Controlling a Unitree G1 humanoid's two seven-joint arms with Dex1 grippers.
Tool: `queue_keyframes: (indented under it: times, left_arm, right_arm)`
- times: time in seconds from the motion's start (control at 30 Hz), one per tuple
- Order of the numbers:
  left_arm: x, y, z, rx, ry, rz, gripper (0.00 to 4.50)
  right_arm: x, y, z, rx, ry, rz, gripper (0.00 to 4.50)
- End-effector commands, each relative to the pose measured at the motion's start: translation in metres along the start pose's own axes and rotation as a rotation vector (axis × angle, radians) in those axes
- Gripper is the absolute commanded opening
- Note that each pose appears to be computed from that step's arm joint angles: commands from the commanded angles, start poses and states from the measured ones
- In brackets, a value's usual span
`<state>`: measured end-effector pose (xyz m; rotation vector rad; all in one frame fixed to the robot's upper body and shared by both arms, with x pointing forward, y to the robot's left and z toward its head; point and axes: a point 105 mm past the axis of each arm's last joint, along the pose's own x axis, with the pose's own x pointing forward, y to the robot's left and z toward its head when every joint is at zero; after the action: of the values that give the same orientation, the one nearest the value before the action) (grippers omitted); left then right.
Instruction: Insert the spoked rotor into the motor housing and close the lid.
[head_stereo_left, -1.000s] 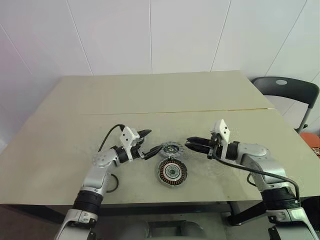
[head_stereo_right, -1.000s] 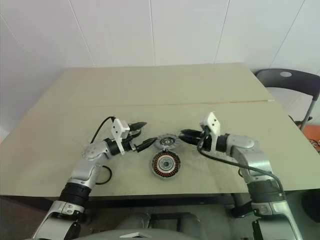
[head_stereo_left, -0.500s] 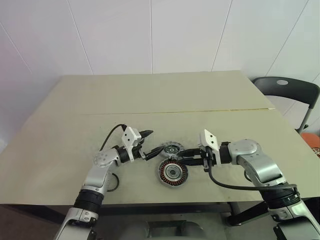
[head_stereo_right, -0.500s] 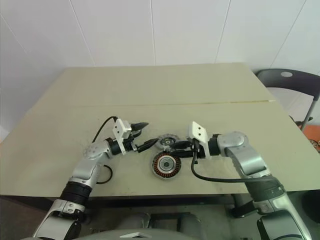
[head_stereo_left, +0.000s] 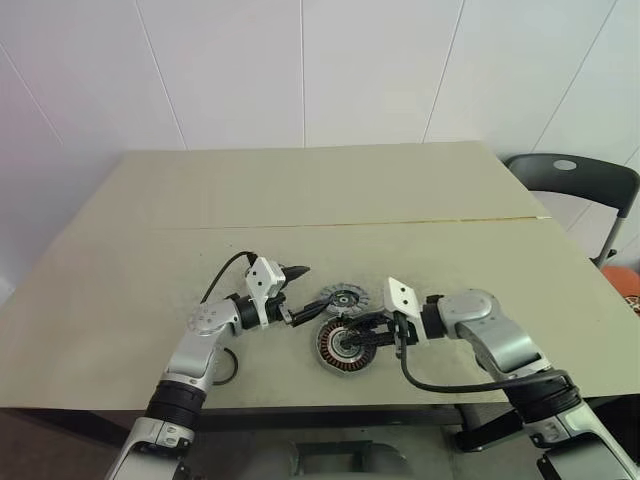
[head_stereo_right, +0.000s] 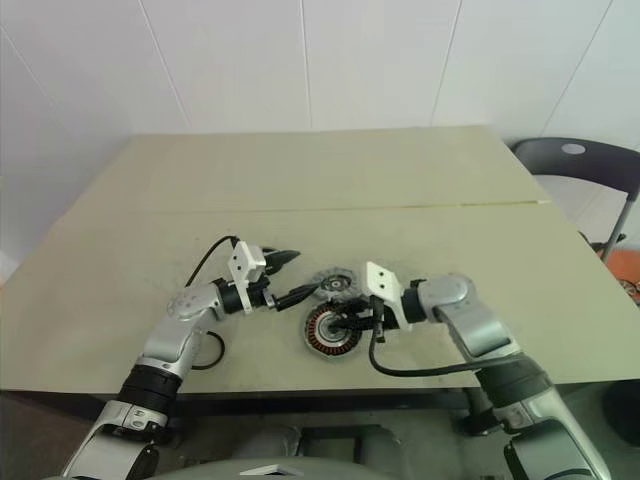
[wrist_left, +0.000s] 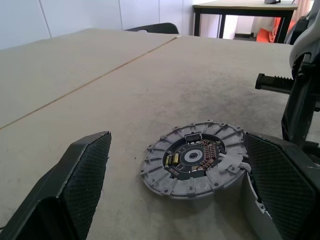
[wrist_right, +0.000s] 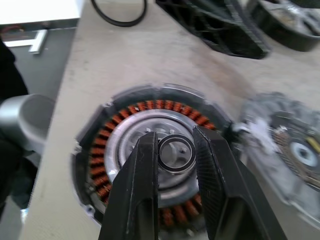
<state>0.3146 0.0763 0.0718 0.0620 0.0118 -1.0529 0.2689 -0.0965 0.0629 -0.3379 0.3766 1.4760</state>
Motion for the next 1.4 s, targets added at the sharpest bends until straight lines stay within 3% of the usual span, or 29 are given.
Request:
queue_keyframes:
  times: [0.03, 1.4]
  left_arm:
    - [0.002, 0.000, 0.012, 0.042, -0.029, -0.007, 4.50]
    - [0.005, 0.004, 0.016, 0.059, -0.029, 0.010, 4.50]
  right_arm:
    - [0.003, 0.003, 0.012, -0.025, -0.032, 0.040, 0.68]
    - [0.009, -0.005, 0.010, -0.032, -0.022, 0.035, 0.68]
